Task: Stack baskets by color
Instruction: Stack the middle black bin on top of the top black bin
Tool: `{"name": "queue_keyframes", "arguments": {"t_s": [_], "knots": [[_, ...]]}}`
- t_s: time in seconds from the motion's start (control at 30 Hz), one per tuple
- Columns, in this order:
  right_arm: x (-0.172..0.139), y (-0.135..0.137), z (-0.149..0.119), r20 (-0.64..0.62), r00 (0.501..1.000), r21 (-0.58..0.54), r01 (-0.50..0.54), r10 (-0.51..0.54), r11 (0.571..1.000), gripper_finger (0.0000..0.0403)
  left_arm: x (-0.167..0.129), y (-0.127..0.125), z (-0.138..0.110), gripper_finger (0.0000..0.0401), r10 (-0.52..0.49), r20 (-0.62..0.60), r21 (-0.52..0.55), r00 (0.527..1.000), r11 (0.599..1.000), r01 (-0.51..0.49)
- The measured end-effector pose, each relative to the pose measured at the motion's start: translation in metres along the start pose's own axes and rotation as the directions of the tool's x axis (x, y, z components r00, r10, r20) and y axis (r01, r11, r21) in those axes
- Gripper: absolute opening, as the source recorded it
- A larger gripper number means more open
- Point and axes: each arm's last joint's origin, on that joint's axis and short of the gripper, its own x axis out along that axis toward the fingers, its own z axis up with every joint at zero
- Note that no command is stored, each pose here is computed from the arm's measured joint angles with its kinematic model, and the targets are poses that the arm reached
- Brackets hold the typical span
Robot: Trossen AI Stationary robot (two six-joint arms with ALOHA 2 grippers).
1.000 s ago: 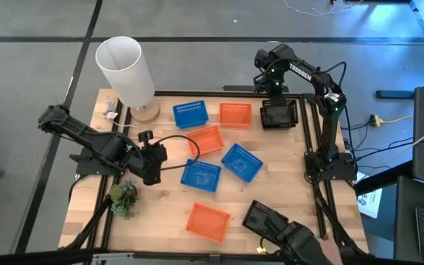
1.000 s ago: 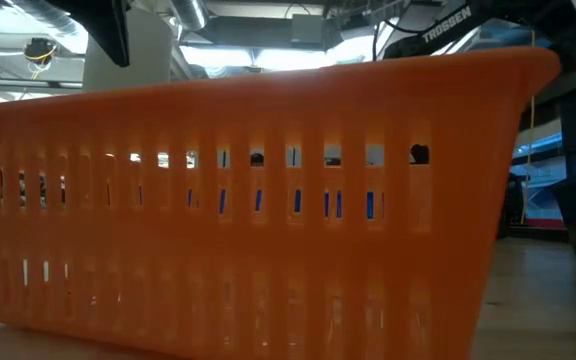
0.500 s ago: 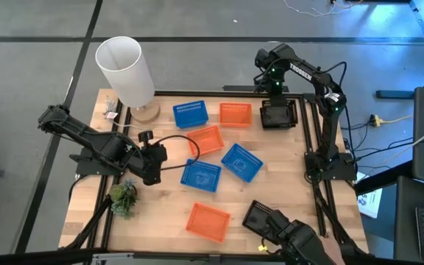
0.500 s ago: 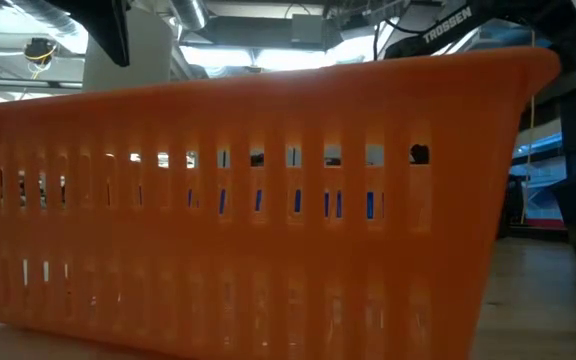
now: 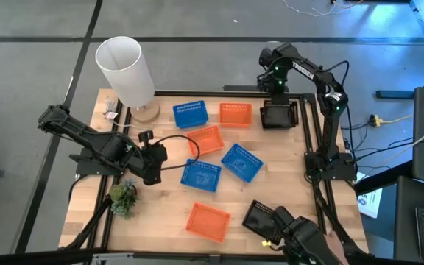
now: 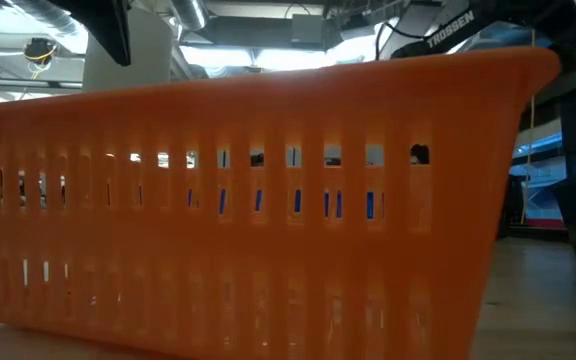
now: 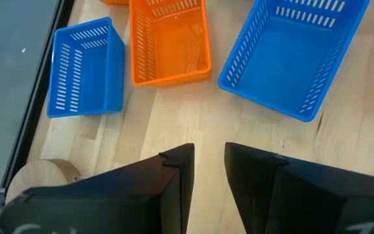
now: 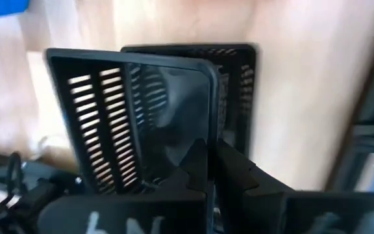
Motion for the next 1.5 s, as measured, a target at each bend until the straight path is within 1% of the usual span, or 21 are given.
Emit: {"name": "queue_keyframes", "arguments": {"t_s": [0.07,0.13,0.17,0.3,0.63,0.77,1.0,1.1,1.2,1.5], "knots": [[0.010,0.000,-0.003,-0.036,0.999,0.006,-0.026,0.026,1.000,0.0006,0.000,0.000,0.000,0.0078,0.000,0.000,0.000,1.000,1.000,0.000],[0.017,0.000,-0.006,-0.083,0.996,0.010,-0.031,0.032,0.999,0.0006,0.000,0.000,0.000,0.0078,0.000,0.000,0.004,1.000,1.000,0.000],[0.018,0.000,-0.006,-0.086,0.996,0.009,-0.028,0.029,1.000,0.0006,0.000,0.000,0.000,0.0078,0.000,0.000,0.007,1.000,1.000,0.000],[0.017,-0.002,-0.004,-0.068,0.998,0.002,-0.008,0.008,1.000,0.0006,0.001,0.001,0.000,0.0078,0.003,-0.001,0.012,1.000,1.000,-0.003],[-0.001,-0.004,0.000,-0.022,0.998,-0.031,0.058,-0.059,0.998,0.0006,0.001,0.001,0.000,0.0078,0.004,-0.001,0.006,1.000,1.000,-0.004],[0.001,-0.004,0.002,0.026,0.999,-0.032,0.033,-0.032,0.999,0.0006,0.001,0.001,0.000,0.0078,0.004,-0.001,0.005,1.000,1.000,-0.004],[0.012,-0.005,0.001,0.013,1.000,-0.030,0.015,-0.015,0.999,0.0006,0.001,0.001,0.000,0.0078,0.003,-0.002,0.004,1.000,1.000,-0.003],[0.013,-0.007,0.002,0.024,0.999,-0.033,0.034,-0.033,0.999,0.0006,0.001,0.001,0.000,0.0078,0.003,-0.002,0.004,1.000,1.000,-0.003],[0.013,-0.009,0.003,0.036,0.998,-0.035,0.052,-0.051,0.998,0.0016,0.001,0.001,0.000,0.0078,0.003,-0.002,0.003,1.000,1.000,-0.003],[0.013,-0.008,0.002,0.030,0.999,-0.032,0.036,-0.035,0.999,0.0024,0.001,0.001,0.000,0.0078,0.003,-0.002,0.000,1.000,1.000,-0.003]]}}
